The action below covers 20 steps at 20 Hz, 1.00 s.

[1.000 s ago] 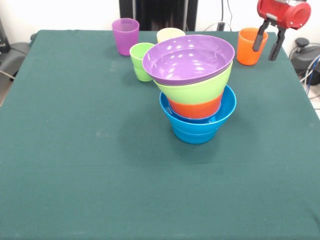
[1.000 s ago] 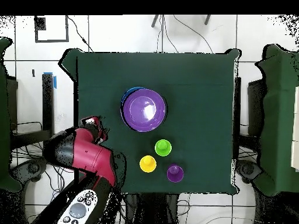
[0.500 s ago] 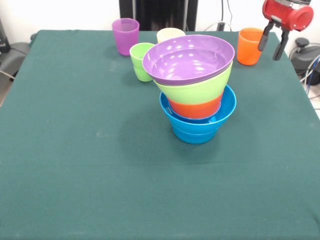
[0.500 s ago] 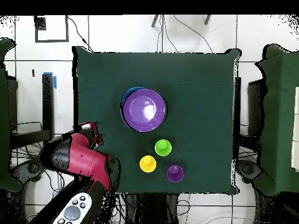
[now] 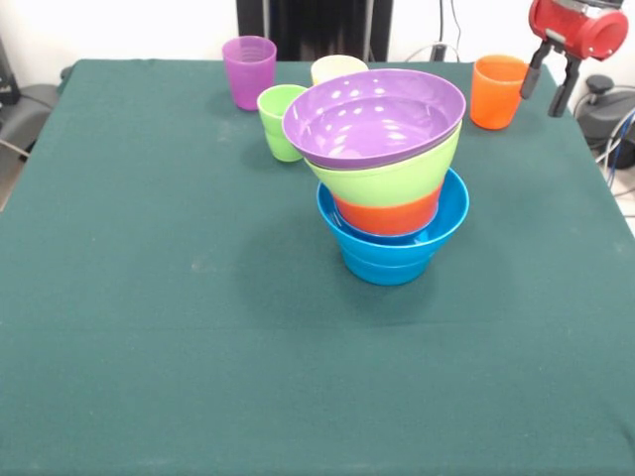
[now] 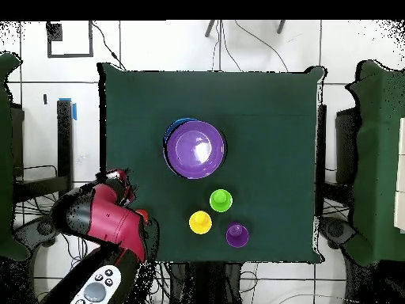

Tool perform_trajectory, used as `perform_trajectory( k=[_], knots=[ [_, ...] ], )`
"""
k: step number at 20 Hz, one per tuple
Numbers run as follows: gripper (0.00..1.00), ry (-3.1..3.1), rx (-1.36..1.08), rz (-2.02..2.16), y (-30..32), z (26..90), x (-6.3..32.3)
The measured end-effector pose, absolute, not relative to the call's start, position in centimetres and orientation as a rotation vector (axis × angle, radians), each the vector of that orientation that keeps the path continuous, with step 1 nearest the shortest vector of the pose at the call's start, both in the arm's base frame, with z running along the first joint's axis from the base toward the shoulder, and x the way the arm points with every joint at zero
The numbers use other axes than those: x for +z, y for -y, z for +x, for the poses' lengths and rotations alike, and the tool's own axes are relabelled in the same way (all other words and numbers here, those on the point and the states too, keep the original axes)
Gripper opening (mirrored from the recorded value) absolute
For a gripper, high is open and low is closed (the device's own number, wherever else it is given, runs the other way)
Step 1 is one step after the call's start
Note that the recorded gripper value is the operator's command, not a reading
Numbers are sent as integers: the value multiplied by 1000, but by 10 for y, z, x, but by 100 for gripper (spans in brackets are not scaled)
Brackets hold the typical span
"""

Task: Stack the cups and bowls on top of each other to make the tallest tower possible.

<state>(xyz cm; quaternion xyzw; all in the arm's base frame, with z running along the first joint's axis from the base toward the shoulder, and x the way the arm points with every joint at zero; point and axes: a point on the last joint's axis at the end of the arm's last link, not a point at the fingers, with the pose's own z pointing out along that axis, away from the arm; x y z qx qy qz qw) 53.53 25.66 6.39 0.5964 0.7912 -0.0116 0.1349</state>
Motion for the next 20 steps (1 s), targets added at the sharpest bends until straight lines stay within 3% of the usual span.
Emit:
perform_trajectory(
  k=[20],
  knots=[
    [100, -2326, -84, 1788, -261, 500, 47]
  ],
)
